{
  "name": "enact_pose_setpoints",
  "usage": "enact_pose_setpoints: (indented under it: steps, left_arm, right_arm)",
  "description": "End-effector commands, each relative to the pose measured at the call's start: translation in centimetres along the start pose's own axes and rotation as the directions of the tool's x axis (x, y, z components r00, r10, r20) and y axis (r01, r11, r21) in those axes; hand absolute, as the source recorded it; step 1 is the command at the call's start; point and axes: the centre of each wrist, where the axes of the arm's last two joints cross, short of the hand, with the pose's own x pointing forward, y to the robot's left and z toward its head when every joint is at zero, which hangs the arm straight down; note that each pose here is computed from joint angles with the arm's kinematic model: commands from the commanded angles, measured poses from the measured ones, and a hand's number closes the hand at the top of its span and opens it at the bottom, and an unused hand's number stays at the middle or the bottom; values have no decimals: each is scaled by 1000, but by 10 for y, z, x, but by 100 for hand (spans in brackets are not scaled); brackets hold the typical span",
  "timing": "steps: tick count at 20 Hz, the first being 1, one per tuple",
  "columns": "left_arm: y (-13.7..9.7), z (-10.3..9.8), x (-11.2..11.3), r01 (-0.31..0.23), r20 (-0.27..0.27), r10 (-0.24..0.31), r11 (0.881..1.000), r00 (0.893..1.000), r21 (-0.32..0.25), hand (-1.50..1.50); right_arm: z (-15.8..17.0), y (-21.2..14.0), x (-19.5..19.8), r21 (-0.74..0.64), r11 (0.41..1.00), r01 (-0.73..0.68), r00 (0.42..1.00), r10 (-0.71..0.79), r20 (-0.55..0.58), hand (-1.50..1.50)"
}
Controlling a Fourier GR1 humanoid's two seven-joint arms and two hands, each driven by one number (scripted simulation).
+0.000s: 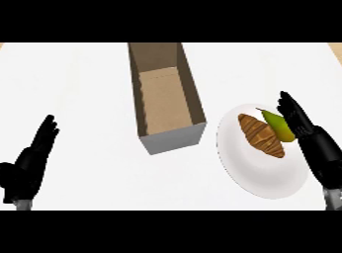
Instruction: Pick the croissant from the plate and place it in the cardboard box
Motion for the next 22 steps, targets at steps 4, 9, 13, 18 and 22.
enact_pose_setpoints:
  steps: [4,9,13,18,22]
  left_arm:
    - [-13,-17,15,92,56,-91,996,994,-10,0]
    - [-17,-17,29,108,13,-108,994,994,-16,0]
    - [-23,-19,27,122,8,-121,993,993,-6,0]
    - [-17,-6,24,122,-7,-122,992,992,-13,0]
    - [-30,-11,23,132,-9,-132,991,991,-24,0]
  right_arm:
    - [-44,26,58,281,959,-50,925,-62,376,-150]
    - [-59,11,31,-55,926,-373,840,362,404,150]
    - [-70,9,-10,8,988,-152,874,131,469,-150]
    - [-83,-50,18,73,880,-469,782,375,498,-150]
    - [-78,-67,53,81,673,-735,627,630,458,-150]
